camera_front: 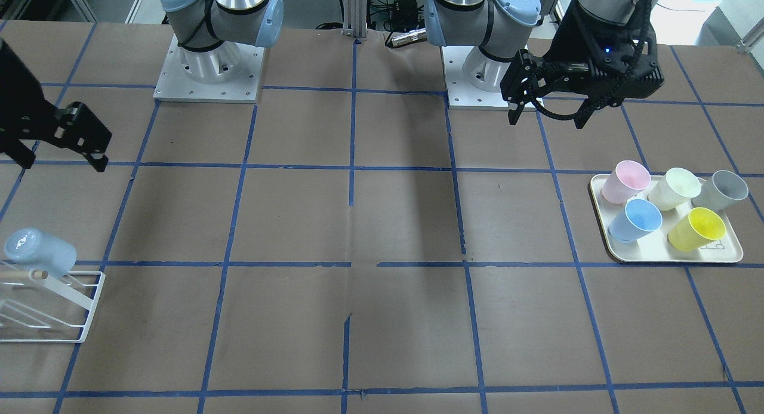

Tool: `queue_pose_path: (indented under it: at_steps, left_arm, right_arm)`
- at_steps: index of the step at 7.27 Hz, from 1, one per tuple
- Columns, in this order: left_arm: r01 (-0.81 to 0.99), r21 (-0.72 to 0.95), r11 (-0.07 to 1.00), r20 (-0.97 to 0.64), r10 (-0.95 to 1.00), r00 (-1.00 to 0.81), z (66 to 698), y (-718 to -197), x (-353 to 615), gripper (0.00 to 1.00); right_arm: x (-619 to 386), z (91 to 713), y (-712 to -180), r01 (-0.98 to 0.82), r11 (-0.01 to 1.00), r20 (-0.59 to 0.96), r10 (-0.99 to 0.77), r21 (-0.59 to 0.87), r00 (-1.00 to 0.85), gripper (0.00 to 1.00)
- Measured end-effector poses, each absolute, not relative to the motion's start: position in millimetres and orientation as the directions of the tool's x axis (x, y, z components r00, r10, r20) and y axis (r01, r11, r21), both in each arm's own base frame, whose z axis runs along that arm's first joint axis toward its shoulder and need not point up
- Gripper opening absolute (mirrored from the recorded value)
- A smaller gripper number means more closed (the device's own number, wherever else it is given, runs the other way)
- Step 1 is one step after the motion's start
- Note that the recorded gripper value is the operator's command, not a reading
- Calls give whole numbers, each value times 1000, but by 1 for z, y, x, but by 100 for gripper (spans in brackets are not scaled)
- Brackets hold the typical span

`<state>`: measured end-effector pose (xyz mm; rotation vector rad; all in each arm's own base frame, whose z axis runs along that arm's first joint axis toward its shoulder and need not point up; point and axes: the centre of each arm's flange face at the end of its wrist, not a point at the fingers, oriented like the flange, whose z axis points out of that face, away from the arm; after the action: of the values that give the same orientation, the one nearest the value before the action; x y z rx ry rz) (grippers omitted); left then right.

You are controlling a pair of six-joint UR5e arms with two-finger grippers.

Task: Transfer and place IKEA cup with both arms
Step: 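Move the right gripper over the light blue cup on the wire rack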

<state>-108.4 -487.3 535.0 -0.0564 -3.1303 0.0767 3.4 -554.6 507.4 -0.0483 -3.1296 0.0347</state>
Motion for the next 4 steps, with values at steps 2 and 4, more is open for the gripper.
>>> queue_pose_path:
  at_steps: [2,4]
  left_arm:
    - [36,-49,998,9,36,-999,535,-487,-109,100]
    - [36,-49,998,9,37,-999,534,-488,-109,100]
  right_arm:
    - [-49,483,-572,-13,1000,11,-13,-15,-1000,100]
    - [-93,450,-588,-25,1000,1,-25,9,-1000,97]
